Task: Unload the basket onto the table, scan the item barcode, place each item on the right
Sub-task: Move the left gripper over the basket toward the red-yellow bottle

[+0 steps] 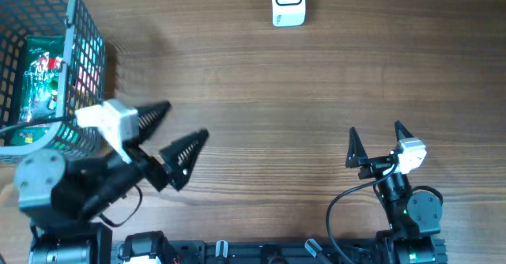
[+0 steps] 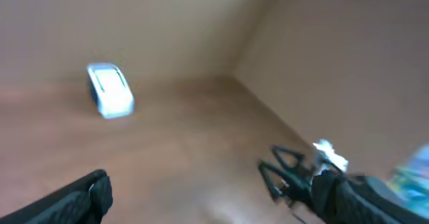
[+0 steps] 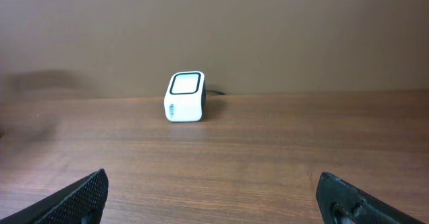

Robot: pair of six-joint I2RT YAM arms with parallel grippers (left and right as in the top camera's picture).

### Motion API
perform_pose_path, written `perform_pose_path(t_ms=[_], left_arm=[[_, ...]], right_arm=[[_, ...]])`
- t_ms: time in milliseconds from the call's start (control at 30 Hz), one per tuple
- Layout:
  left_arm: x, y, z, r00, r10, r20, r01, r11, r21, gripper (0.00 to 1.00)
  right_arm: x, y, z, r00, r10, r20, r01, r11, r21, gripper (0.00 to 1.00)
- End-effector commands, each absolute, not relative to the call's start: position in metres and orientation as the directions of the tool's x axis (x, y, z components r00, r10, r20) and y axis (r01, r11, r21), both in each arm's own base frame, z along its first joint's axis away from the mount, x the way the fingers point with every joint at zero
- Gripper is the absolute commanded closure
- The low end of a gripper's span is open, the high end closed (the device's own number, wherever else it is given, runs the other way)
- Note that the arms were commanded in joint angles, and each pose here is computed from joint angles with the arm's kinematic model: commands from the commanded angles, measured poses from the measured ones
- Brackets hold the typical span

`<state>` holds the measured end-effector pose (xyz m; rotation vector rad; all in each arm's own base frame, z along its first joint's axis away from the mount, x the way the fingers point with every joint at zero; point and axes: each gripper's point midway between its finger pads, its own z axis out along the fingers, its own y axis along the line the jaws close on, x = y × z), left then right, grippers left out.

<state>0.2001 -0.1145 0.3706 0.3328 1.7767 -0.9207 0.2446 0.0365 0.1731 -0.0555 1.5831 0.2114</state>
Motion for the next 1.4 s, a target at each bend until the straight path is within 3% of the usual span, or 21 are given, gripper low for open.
perform_pose_path(t_ms=[0,233,500,667,800,1067,1367], left_arm=[[0.189,-0.128,0.369,-0.457,-0.182,-0.871,0.673,0.569,-0.472,0.0],[0.217,-0.105,0.364,-0.498,-0.325,-0.804,0.486,0.663,-0.57,0.0],[0.268,-0.082,0.368,-0.53,-0.432,-0.73,0.314,0.699,-0.642,0.0],[0.307,-0.036,0.382,-0.494,-0.516,-0.7,0.028,0.795,-0.606,0.0],[0.32,0.018,0.411,-0.408,-0.549,-0.729,-0.257,0.835,-0.486,0.0],[0.311,0.096,0.432,-0.304,-0.528,-0.793,-0.618,0.743,-0.258,0.0],[0.287,0.186,0.38,-0.219,-0.717,-0.662,-0.841,0.482,-0.245,0.0]], right_arm=[[0.243,0.04,0.176,-0.013,0.083,-0.996,-0.186,0.979,0.084,0.0],[0.243,0.04,0.176,-0.013,0.084,-0.996,-0.186,0.979,0.084,0.0],[0.243,0.04,0.176,-0.013,0.084,-0.996,-0.186,0.979,0.084,0.0],[0.243,0.04,0.176,-0.013,0.084,-0.996,-0.187,0.979,0.084,0.0],[0.243,0.04,0.176,-0.013,0.084,-0.996,-0.186,0.979,0.084,0.0],[0.243,0.04,0.176,-0.013,0.084,-0.996,-0.186,0.979,0.085,0.0],[0.243,0.04,0.176,-0.013,0.083,-0.996,-0.186,0.979,0.084,0.0]])
